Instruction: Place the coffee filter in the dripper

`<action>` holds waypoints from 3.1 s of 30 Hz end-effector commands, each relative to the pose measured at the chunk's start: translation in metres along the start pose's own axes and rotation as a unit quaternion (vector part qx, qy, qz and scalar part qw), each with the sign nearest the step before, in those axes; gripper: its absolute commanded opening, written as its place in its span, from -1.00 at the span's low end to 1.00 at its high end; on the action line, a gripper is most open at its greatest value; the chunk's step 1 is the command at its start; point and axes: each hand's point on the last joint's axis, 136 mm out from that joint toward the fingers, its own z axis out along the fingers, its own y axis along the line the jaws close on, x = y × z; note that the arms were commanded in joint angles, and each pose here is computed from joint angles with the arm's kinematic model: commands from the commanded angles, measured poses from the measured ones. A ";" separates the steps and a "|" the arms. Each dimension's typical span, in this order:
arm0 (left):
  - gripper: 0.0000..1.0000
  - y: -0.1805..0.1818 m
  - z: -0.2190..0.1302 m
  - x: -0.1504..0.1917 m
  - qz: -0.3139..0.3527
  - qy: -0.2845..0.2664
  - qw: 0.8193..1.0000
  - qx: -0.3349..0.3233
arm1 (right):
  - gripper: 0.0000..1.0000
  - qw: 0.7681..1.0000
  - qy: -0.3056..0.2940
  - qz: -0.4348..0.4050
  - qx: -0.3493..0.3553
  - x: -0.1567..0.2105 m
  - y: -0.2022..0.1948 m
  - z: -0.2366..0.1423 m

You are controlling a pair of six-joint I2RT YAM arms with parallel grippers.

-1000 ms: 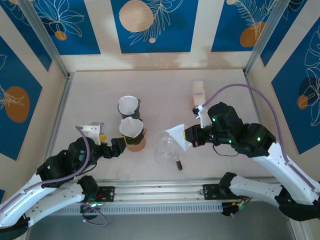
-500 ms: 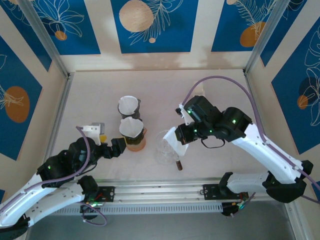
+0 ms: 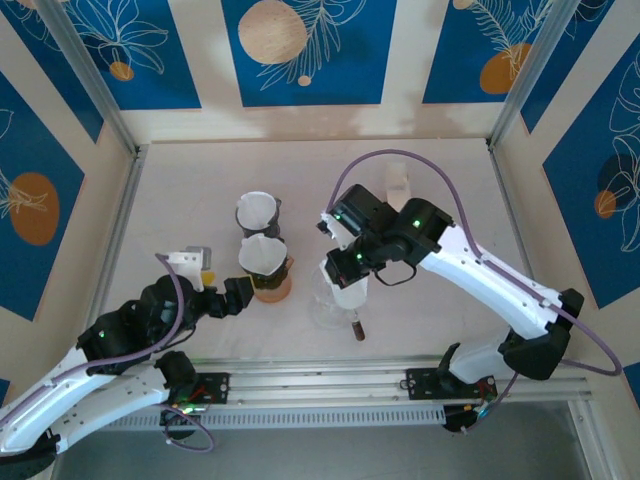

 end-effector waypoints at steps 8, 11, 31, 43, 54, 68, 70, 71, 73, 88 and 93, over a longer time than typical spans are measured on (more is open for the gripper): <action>0.99 -0.002 -0.001 -0.003 -0.008 -0.009 1.000 0.011 | -1.00 1.000 0.025 -0.015 -0.010 -0.004 0.004 0.021; 0.99 -0.003 -0.001 -0.003 -0.010 -0.009 1.000 0.013 | -1.00 0.999 0.030 -0.009 -0.011 -0.004 0.001 0.031; 0.99 -0.008 0.001 -0.004 -0.008 -0.005 1.000 0.020 | -0.66 0.999 0.032 0.016 -0.014 -0.001 -0.011 0.060; 0.89 -0.031 0.007 -0.012 0.008 0.010 0.999 0.048 | -0.20 0.998 -0.047 0.023 -0.025 -0.004 -0.010 0.025; 0.10 -0.088 0.044 -0.014 0.057 0.099 0.990 0.078 | -0.12 0.988 -0.134 0.070 0.040 0.016 -0.050 -0.003; 0.36 -0.134 0.084 0.005 0.165 0.148 0.975 0.033 | -0.09 0.982 -0.154 0.096 0.057 0.048 -0.074 -0.008; 0.36 -0.131 0.090 0.006 0.172 0.153 0.973 0.011 | -0.09 0.982 -0.154 0.098 0.056 0.051 -0.075 -0.007; 0.35 -0.129 0.091 0.007 0.174 0.155 0.973 0.005 | -0.09 0.982 -0.153 0.098 0.056 0.052 -0.075 -0.007; 0.32 -0.125 0.094 0.009 0.177 0.158 0.971 -0.008 | -0.09 0.982 -0.153 0.098 0.055 0.054 -0.076 -0.006; 0.22 -0.108 0.095 0.036 0.175 0.201 0.964 -0.024 | -0.07 0.982 -0.153 0.097 0.054 0.057 -0.078 -0.005; 0.17 -0.105 0.091 0.039 0.171 0.205 0.963 -0.020 | -0.07 0.982 -0.152 0.098 0.050 0.056 -0.077 -0.004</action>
